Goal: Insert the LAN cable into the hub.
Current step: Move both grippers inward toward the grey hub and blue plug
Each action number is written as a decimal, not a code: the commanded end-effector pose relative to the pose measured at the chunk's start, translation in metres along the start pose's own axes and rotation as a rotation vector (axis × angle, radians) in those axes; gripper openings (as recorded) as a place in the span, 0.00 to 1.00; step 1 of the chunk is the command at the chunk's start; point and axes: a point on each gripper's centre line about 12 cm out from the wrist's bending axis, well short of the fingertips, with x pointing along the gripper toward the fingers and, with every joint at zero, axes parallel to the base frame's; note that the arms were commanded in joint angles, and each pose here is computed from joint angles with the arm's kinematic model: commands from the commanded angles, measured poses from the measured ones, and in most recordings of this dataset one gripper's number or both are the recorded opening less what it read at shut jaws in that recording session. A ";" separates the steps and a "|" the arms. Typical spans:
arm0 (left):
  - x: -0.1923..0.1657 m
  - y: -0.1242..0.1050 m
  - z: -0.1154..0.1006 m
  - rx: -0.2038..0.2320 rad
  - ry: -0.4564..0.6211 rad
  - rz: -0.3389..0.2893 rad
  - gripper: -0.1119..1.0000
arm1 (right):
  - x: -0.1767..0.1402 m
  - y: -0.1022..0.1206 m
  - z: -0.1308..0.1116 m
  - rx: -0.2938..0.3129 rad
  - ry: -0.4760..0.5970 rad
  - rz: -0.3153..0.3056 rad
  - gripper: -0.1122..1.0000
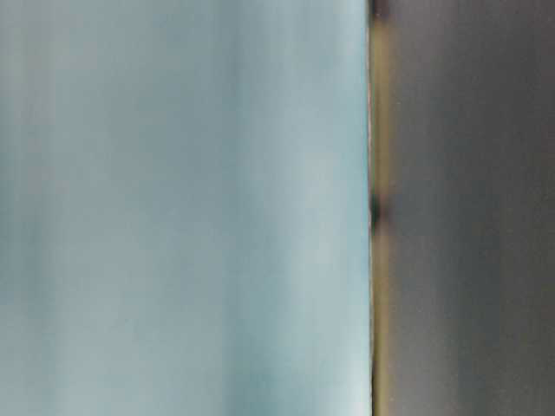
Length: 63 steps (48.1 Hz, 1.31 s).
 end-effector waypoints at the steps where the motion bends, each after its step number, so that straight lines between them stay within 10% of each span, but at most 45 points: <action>1: 0.005 -0.002 0.001 0.030 0.018 -0.015 0.15 | 0.004 0.000 0.005 0.013 -0.008 -0.003 0.13; 12: 0.019 -0.008 -0.001 0.032 0.124 -0.042 0.10 | 0.027 0.004 -0.017 0.136 0.301 -0.006 0.10; 46: 0.042 -0.026 -0.038 -0.043 0.412 -0.095 0.10 | 0.118 0.032 -0.092 0.058 0.875 0.056 0.13; 58: 0.063 -0.029 -0.062 0.007 0.537 -0.103 0.12 | 0.129 0.033 -0.111 0.051 0.930 0.053 0.59; 63: 0.070 -0.030 -0.072 0.007 0.569 -0.103 0.30 | 0.133 0.034 -0.117 0.034 0.934 0.058 0.81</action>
